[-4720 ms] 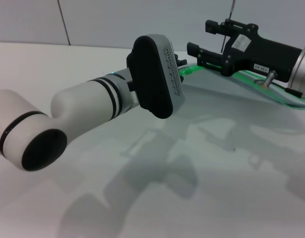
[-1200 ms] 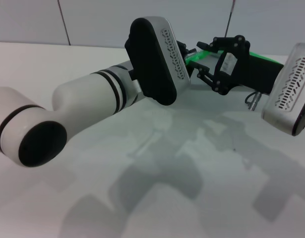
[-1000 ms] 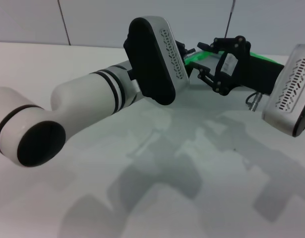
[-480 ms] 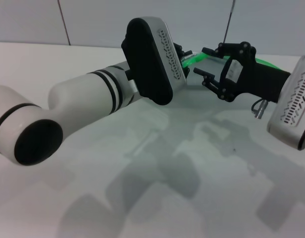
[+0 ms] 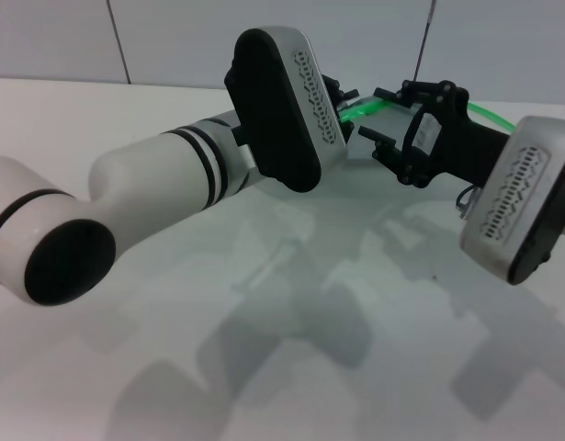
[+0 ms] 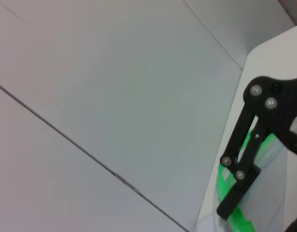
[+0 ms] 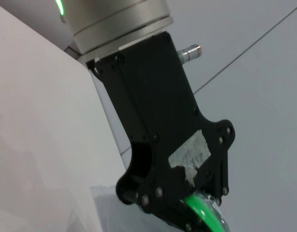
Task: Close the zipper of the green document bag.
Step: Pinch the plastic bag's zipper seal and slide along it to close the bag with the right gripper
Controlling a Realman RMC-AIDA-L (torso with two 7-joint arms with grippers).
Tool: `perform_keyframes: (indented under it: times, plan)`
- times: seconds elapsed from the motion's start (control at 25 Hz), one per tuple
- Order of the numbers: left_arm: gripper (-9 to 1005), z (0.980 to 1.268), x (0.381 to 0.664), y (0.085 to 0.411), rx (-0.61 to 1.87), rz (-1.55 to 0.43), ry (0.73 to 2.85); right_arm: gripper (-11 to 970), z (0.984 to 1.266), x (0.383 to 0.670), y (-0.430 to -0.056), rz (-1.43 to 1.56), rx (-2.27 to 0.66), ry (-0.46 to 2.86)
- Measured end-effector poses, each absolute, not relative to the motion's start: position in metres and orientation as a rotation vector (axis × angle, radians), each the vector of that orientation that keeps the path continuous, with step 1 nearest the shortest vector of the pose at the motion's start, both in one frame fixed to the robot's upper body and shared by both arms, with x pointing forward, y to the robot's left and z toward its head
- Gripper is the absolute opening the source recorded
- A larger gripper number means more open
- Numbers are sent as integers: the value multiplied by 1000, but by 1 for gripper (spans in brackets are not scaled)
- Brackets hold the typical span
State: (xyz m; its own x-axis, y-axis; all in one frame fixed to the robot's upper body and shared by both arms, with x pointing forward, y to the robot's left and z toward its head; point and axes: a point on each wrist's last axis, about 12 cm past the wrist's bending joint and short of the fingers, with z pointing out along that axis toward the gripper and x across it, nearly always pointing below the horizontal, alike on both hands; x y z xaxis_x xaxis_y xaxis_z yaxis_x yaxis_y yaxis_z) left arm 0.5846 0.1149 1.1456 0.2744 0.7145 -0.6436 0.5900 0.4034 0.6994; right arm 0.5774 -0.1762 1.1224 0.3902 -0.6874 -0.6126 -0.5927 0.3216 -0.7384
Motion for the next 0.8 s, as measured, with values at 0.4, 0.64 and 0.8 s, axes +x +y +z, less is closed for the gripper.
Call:
perform_keyframes:
  times: [0.4, 0.64, 0.8]
  plan:
    - [55, 1146, 584, 114, 1270, 123, 1399, 406, 1126, 578, -173, -111, -1327, 1278]
    - [55, 1145, 584, 114, 1273, 123, 1400, 392, 1128, 578, -172, -86, -1301, 1282]
    - [55, 1144, 584, 114, 1274, 124, 1401, 383, 1128, 578, -172, -85, -1302, 1280]
